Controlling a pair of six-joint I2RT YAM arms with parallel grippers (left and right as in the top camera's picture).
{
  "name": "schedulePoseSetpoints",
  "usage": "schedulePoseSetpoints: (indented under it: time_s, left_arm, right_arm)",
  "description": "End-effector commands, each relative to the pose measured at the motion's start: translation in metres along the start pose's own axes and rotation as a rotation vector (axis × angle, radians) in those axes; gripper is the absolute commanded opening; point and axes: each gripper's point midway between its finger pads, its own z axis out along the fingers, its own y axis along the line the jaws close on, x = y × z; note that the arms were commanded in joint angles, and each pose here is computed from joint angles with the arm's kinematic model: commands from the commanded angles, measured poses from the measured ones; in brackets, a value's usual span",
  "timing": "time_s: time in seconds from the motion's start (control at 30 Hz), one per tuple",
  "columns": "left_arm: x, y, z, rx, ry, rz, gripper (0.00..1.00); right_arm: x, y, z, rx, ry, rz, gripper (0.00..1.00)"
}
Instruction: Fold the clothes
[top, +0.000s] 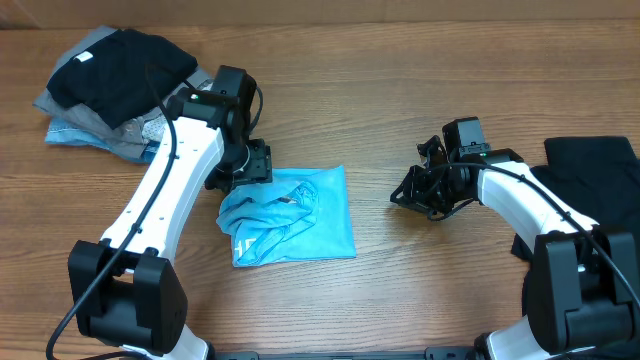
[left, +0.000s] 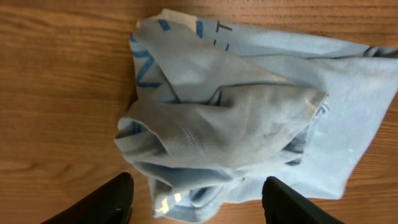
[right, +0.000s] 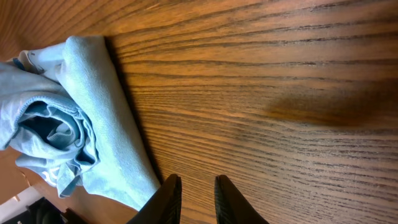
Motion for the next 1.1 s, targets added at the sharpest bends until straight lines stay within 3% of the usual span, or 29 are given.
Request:
schedulePoseSetpoints:
  time_s: [0.0,0.17,0.33,0.5,0.63,0.77,1.07]
  left_arm:
    - [0.009,0.003,0.015,-0.034,0.054,0.084,0.65]
    - [0.007,0.007,0.01,-0.034,0.052,0.068,0.61]
    - [-0.006,0.016,-0.026,-0.015,0.006,0.026,0.66]
    - [-0.014,0.023,-0.072,-0.006,-0.039,0.02,0.73]
    - [-0.009,0.024,-0.093,-0.005,-0.041,0.02,0.73]
    - [-0.004,0.023,-0.107,0.007,-0.038,0.017,0.67]
    - [-0.011,0.01,-0.166,0.095,-0.193,0.036,0.72]
  right_arm:
    - [-0.007,0.016,-0.009,-0.054,-0.022,-0.063,0.22]
    - [0.003,0.057,-0.007,-0.229,0.007,-0.246,0.27]
    - [0.012,0.112,0.01,-0.317,-0.015,-0.416,0.33]
    - [0.019,0.159,0.034,-0.287,-0.114,-0.539,0.41]
    - [0.027,0.18,0.046,-0.256,-0.168,-0.577,0.42]
    - [0.032,0.197,0.056,-0.282,-0.187,-0.517,0.41]
    - [0.029,0.205,0.078,-0.349,-0.137,-0.224,0.47]
